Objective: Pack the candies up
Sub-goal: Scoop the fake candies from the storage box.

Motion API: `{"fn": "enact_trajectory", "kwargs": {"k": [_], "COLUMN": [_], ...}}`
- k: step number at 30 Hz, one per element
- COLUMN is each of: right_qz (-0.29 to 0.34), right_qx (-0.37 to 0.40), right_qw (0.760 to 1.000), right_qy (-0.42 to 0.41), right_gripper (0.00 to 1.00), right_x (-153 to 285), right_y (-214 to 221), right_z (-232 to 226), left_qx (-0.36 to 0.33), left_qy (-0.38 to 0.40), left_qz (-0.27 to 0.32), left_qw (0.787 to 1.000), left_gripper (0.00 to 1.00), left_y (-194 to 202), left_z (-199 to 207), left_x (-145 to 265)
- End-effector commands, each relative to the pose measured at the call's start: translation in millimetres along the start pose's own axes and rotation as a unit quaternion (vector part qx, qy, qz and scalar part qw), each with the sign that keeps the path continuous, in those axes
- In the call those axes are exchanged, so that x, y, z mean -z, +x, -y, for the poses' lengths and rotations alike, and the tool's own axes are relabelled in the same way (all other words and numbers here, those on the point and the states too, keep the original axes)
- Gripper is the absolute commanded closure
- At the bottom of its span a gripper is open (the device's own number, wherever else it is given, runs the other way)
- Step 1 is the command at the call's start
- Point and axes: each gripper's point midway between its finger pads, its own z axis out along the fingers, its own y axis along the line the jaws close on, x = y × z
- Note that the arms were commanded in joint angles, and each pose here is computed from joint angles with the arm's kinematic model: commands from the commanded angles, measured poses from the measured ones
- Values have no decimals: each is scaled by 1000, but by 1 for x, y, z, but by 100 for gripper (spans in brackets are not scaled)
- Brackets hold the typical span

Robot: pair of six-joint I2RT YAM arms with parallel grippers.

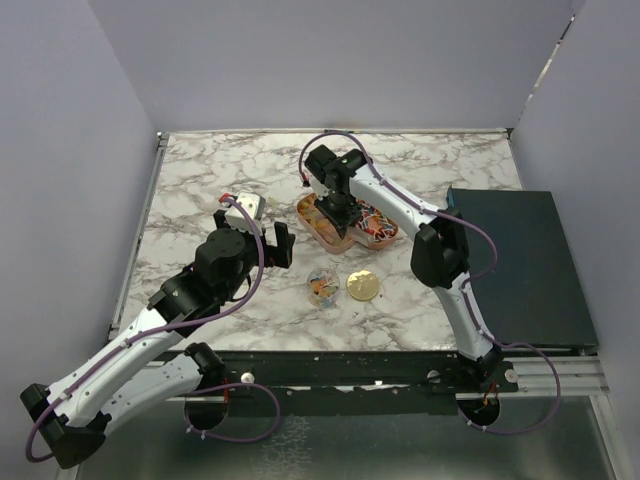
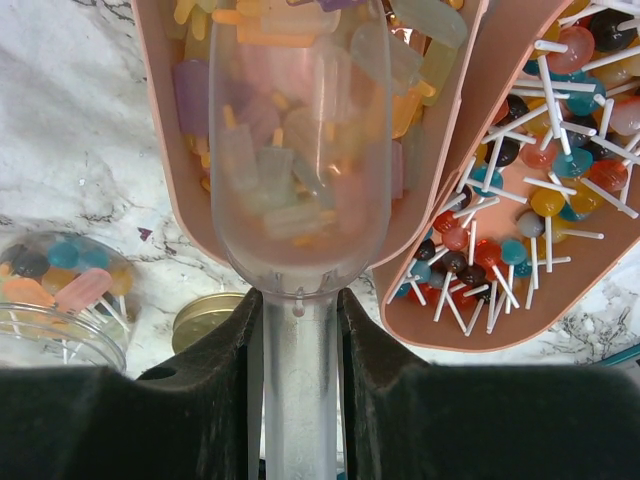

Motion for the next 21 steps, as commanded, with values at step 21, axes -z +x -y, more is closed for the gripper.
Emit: {"fn": "enact_trajectory", "kwargs": {"k": [21], "right_qz": [18], "right_qx": [-18], "right_qw": [1000], "right_qy": [-2], "right_gripper": [100], "right_x": [-41], "right_y": [-10], "right_z": [-3], "left_qx": [-16], "left_qy": [-18], "left_qz": [-11], "left_qw": [1000], "left_gripper": [1], "left_y": [9], "left_z": [-7], "left_x": [-2]}}
